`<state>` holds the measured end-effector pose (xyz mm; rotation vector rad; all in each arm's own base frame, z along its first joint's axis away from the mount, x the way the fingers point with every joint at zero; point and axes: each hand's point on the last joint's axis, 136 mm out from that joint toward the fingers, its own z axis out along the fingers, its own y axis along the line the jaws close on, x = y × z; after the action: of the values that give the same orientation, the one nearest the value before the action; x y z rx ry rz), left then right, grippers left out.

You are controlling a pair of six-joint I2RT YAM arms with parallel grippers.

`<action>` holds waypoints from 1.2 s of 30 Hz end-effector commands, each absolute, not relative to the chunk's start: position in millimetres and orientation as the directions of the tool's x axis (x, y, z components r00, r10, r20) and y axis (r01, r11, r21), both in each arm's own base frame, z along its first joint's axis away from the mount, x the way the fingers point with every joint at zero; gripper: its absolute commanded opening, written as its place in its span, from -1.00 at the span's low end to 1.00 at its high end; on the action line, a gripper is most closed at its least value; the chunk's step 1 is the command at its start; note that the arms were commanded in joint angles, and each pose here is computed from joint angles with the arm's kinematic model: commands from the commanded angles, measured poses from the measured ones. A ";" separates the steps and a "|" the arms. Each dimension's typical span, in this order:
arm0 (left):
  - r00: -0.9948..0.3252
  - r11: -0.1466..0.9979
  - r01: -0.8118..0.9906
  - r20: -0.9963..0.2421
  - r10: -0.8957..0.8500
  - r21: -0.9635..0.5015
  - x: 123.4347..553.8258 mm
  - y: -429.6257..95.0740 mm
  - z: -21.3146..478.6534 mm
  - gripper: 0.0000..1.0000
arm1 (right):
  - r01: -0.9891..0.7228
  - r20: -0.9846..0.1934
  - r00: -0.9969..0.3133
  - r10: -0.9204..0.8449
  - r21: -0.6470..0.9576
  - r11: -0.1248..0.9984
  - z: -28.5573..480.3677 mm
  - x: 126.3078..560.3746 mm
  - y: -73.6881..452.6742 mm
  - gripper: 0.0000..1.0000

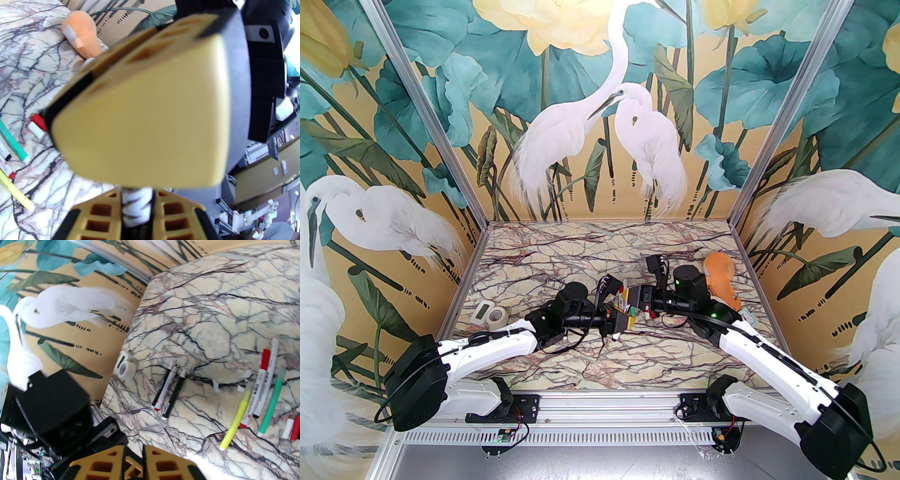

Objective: Open the pen caps

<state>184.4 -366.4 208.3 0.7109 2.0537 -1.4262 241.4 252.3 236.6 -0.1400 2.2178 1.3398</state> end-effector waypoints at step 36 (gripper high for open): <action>-0.752 0.400 0.651 -0.619 0.227 -0.645 168.2 -367.6 170.8 -1.00 | -0.179 -0.597 -0.680 0.426 0.698 0.693 252.1 297.4 193.7 -0.78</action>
<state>176.3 -368.2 180.1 0.7212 2.1869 -1.3017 290.6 198.4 245.2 0.1999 2.1373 1.0385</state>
